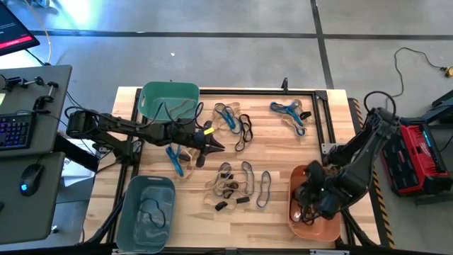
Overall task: Sort rubber bands into baskets
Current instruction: Put the black rubber band into the orange bin
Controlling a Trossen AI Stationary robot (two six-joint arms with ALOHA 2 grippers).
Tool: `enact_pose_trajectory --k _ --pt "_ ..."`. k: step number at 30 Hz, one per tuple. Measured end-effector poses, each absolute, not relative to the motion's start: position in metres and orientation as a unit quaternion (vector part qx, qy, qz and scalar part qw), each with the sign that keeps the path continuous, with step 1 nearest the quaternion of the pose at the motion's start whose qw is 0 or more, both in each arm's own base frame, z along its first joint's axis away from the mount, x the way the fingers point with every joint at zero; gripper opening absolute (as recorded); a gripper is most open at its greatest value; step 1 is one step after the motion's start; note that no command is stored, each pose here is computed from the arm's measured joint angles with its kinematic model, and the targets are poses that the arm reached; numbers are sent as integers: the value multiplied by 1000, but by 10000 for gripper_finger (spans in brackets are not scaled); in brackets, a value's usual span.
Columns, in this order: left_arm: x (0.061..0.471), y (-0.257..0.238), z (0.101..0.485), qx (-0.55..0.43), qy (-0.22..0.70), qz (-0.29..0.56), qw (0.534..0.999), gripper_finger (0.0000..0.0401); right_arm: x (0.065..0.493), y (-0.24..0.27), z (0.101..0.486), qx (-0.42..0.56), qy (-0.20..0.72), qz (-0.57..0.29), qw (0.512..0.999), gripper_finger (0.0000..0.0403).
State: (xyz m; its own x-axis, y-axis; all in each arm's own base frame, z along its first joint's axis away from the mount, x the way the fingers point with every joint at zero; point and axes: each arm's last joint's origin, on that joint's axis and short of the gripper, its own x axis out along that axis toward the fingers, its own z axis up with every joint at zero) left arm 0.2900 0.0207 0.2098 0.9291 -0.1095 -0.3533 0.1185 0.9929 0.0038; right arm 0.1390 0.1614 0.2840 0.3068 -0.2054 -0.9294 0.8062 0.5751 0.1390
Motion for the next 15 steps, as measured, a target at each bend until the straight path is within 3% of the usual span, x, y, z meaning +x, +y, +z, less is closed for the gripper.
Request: enact_pose_trajectory --k 5,9,15 --pt "296 20 203 11 173 -60 983 4 153 146 292 257 423 -348 796 171" --pt "302 20 198 10 163 -61 985 3 173 130 293 219 410 -349 814 171" --pt "303 20 197 9 159 -61 985 1 217 111 295 181 388 -271 862 171"
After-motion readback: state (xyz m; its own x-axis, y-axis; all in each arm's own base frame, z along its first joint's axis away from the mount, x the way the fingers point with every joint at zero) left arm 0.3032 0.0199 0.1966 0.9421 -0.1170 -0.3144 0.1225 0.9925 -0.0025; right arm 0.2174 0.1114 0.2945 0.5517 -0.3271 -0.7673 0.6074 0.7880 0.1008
